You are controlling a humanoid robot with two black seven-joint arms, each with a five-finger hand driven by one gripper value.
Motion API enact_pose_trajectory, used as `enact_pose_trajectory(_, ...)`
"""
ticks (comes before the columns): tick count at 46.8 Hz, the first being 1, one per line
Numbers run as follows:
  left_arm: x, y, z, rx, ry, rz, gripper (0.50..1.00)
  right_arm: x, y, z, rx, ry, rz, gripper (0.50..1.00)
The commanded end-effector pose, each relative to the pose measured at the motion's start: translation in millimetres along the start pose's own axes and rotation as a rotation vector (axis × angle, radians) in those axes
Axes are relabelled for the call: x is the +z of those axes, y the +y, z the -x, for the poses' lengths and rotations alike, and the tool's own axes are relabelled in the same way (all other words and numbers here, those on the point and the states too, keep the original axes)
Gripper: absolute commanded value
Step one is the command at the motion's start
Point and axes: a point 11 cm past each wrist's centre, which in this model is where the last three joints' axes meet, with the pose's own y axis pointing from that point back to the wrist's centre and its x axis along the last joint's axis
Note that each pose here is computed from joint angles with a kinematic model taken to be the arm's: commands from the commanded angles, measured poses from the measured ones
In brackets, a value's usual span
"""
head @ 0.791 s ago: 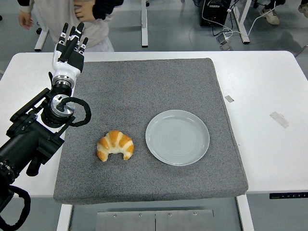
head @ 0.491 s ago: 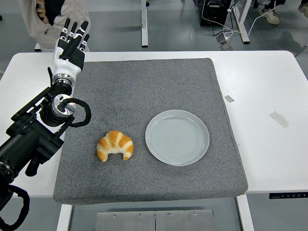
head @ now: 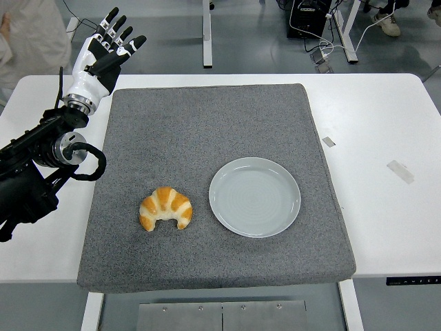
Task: Place the bread on the plate
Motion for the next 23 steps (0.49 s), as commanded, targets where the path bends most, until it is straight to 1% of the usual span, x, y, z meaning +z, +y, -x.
enact_pose_trajectory(1,4.2,1.2,-4.9,-0.038,-0.086,-0.028,0.983,0.1,0.0,0.1,0.0,0.0,0.0,1.0)
enact_pose_trajectory(4,6.2,2.2,0.0,-0.117,-0.148,-0.053,0.981,0.1,0.0,0.1,-0.001,0.001,0.0,1.0)
enact_pose_trajectory(7,11.6,3.4,5.5,-0.219,-0.207,-0.061,0.981,0.1,0.0,0.1,0.0,0.0,0.0,1.0)
enact_pose_trajectory(10,15.8,6.7,6.4,-0.293,-0.261,-0.073,0.98,0.1,0.0,0.1,-0.001,0.001,0.0,1.0)
enact_pose_trajectory(18,28.6,8.4,7.6,-0.419,-0.439,-0.103,0.977,0.1,0.0,0.1,0.0,0.0,0.0,1.0)
enact_pose_trajectory(23,43.5,10.5,8.8,-0.517,-0.482,-0.123,0.977,0.1,0.0,0.1,0.0,0.0,0.0,1.0)
